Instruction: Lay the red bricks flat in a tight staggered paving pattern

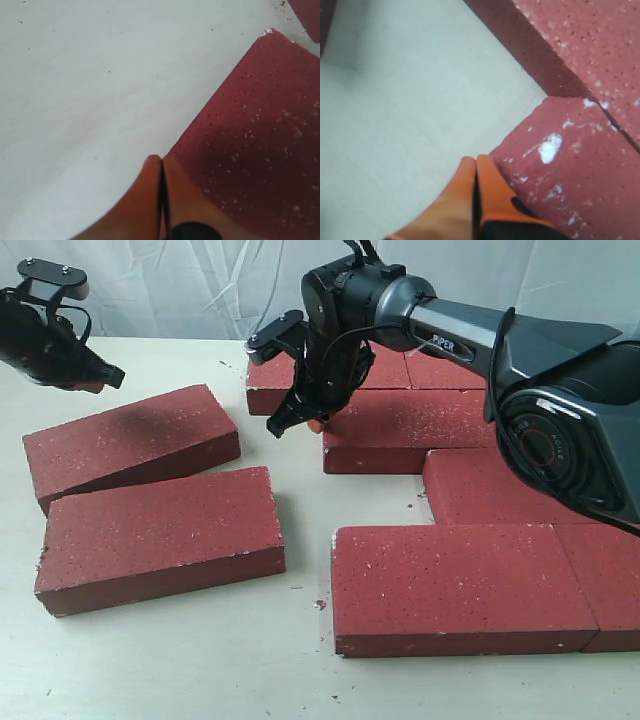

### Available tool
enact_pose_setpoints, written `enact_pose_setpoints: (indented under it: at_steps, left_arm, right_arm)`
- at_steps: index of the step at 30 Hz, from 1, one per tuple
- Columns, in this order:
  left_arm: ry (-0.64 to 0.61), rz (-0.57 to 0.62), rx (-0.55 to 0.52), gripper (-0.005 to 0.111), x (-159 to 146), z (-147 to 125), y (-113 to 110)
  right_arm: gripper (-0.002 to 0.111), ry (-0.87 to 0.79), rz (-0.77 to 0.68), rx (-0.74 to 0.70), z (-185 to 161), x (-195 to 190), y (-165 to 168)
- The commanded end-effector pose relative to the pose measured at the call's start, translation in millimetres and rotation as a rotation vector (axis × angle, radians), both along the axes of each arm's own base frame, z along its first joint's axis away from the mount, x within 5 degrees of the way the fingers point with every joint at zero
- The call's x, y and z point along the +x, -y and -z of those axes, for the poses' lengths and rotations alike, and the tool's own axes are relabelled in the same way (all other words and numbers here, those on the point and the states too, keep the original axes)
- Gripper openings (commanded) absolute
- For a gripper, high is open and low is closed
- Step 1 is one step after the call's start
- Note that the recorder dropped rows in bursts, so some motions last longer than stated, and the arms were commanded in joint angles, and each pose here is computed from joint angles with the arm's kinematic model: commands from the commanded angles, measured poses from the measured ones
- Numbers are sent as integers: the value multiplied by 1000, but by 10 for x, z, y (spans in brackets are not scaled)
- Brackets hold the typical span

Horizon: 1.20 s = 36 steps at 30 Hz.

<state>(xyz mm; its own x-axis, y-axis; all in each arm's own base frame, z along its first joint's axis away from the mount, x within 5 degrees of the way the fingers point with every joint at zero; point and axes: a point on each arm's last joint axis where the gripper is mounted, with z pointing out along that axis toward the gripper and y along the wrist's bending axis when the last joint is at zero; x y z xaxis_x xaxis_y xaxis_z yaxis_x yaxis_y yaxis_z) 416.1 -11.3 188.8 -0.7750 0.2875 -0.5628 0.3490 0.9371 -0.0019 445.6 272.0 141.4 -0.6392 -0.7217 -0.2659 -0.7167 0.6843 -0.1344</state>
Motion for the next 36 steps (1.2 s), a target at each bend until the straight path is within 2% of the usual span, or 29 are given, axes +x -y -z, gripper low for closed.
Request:
enact_pose_setpoints:
  at_steps: [1, 12, 18, 22, 31, 36]
  left_arm:
    - [14, -4, -5, 0, -10, -40, 5]
    - [14, -5, -7, 0, -10, -40, 6]
    - [14, -8, -12, 0, -10, -41, 8]
    - [14, -13, -20, 0, -9, -43, 12]
    - [14, -13, -20, 0, -9, -43, 12]
    - [18, -13, -20, 0, -12, -60, 12]
  right_arm:
    - [-1, 56, 13, -188, 39, 206, 424]
    - [-1, 37, 10, -278, 35, 189, 501]
    - [-1, 50, 8, -113, -12, 185, 354]
    - [-1, 59, -63, 20, -55, 154, 177]
    - [-1, 121, -83, 208, -123, 147, -67]
    - [-1, 81, -123, 288, -354, -5, -213]
